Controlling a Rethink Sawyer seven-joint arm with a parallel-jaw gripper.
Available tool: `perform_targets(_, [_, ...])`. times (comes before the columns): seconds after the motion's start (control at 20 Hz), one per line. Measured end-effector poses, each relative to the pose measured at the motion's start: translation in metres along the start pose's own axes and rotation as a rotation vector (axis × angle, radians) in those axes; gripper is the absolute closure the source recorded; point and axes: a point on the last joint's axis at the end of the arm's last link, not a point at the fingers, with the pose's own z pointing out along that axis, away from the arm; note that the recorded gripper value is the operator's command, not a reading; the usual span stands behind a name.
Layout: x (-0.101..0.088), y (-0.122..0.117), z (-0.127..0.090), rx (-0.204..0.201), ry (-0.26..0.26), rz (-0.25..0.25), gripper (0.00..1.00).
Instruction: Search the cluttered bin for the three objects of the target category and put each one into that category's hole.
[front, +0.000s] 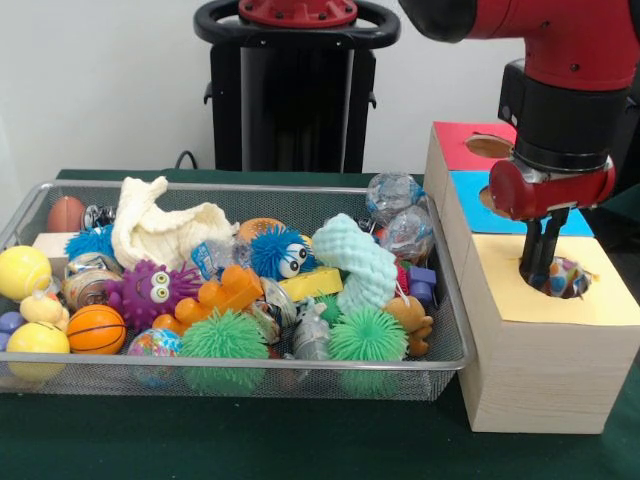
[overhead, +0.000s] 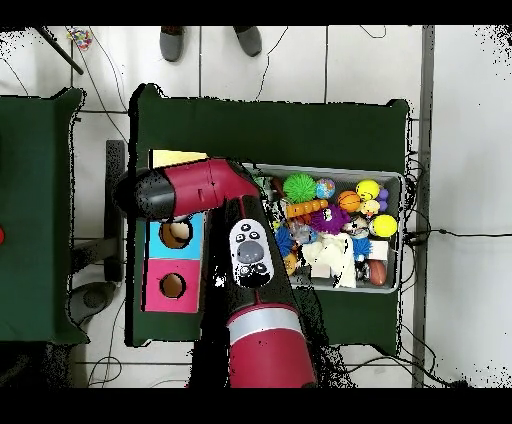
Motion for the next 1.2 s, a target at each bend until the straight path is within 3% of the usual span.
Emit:
perform_targets(0.35, [-0.001, 0.0, -0.012, -0.003, 0.028, -0.001, 1.0])
perform_targets(0.75, [0.003, -0.004, -0.027, -0.023, 0.099, 0.006, 1.0])
perform_targets(1.0, [-0.004, -0.001, -0.036, -0.041, 0.122, 0.002, 1.0])
perform_targets(1.2, [-0.021, 0.002, -0.047, -0.058, 0.116, -0.004, 1.0])
